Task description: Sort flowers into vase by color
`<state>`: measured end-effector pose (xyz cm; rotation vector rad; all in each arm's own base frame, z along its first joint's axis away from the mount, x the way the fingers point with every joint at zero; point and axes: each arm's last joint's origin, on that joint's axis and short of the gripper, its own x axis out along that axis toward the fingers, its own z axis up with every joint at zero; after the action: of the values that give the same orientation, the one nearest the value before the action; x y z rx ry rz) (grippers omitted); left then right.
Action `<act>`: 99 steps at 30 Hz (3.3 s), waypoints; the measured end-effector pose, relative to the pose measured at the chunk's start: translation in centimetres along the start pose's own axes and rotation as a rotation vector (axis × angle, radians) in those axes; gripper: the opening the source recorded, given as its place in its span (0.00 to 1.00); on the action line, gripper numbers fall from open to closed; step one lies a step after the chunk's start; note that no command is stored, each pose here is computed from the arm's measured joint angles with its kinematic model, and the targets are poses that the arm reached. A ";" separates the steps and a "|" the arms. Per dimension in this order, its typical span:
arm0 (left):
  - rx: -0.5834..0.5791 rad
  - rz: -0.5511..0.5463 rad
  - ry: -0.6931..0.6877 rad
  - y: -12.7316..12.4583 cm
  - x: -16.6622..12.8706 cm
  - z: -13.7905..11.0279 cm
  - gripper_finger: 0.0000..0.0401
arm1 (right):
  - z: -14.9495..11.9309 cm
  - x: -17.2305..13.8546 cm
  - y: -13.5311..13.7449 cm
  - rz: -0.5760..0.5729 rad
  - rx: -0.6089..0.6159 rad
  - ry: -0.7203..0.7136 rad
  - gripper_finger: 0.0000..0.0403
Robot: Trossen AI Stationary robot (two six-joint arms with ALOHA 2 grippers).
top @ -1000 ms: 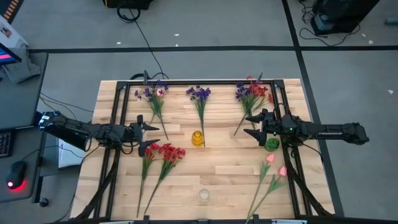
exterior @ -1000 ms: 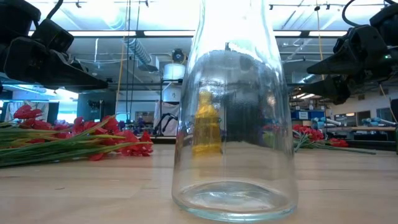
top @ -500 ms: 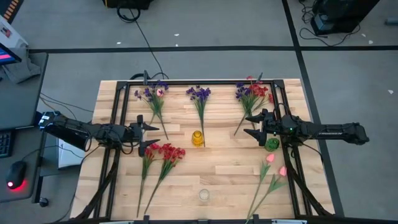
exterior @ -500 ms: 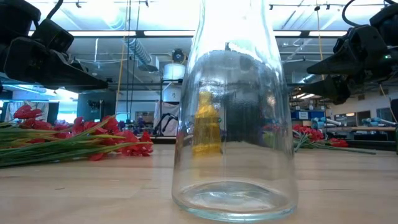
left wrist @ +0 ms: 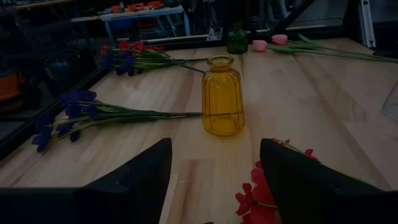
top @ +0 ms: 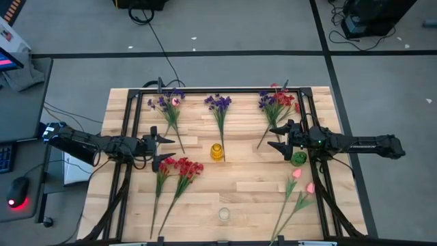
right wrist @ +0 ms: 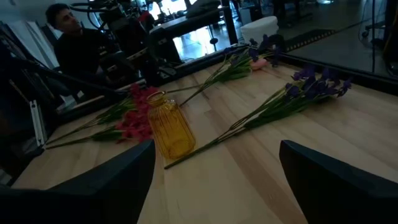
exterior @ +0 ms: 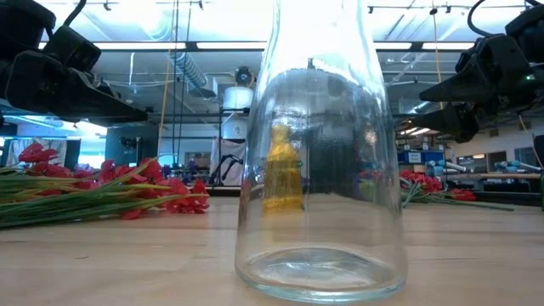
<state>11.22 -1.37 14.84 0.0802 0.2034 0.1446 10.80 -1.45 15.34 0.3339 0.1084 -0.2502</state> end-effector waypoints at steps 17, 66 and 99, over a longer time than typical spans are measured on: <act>0.000 0.000 0.000 0.0 0.0 0.0 0.62 | 0.0 0.0 0.0 0.000 0.000 0.000 0.87; -0.020 0.011 -0.052 0.0 0.0 0.5 0.62 | 0.0 0.0 0.0 0.000 0.000 0.000 0.87; -0.067 0.010 -0.175 0.1 -0.2 1.8 0.62 | 0.0 0.0 0.0 0.000 0.000 0.000 0.87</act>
<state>11.41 -1.39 16.60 0.0273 0.0238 0.1531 10.80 -1.45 15.34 0.3339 0.1083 -0.2501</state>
